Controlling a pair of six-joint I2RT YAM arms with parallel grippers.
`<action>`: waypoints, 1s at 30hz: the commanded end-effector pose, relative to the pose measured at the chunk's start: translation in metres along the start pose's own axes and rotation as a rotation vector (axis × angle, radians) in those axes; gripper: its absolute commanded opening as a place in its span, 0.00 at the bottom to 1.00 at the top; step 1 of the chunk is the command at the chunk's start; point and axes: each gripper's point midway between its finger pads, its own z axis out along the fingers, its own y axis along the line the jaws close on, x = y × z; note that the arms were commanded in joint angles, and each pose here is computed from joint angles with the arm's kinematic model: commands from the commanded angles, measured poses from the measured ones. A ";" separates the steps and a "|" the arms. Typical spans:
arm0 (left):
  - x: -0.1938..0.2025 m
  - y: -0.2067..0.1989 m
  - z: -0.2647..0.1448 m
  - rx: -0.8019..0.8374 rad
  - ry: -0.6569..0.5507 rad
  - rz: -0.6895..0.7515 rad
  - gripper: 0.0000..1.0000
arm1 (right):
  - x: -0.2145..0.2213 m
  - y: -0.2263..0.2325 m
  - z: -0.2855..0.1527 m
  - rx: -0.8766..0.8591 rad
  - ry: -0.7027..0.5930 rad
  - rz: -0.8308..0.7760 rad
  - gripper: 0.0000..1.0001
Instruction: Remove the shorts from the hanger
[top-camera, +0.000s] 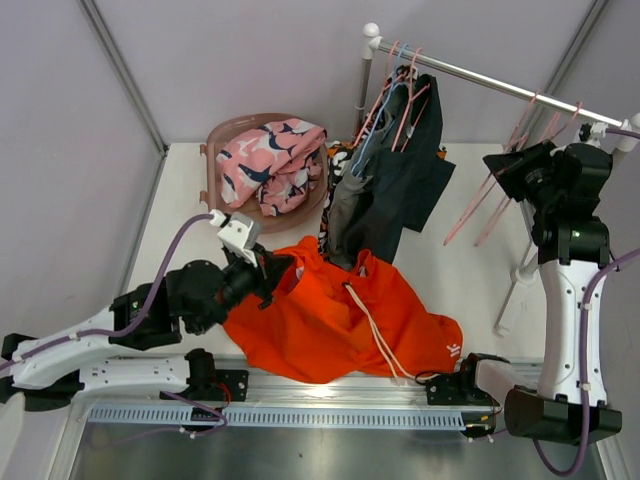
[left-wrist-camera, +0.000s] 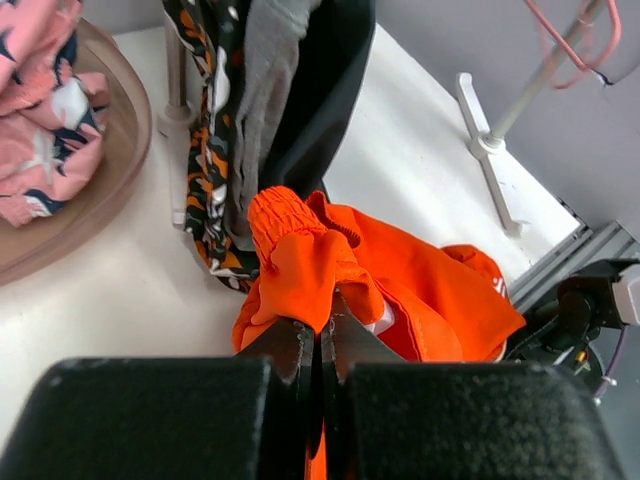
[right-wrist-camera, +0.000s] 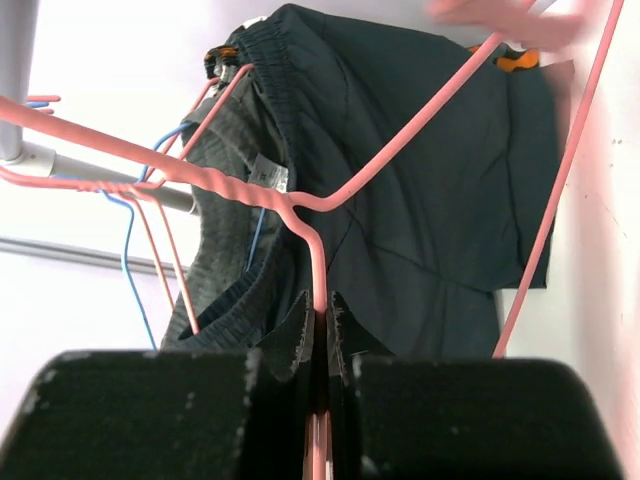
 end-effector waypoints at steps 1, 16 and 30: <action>-0.044 0.008 -0.010 -0.048 -0.102 0.006 0.00 | 0.000 0.009 -0.013 -0.041 -0.003 -0.012 0.05; -0.275 0.086 -0.075 -0.494 -0.512 0.215 0.00 | -0.013 0.045 -0.097 -0.116 -0.104 -0.173 0.99; -0.435 0.175 0.047 -0.518 -0.940 0.095 0.00 | 0.072 0.043 -0.120 -0.350 0.105 -0.124 0.99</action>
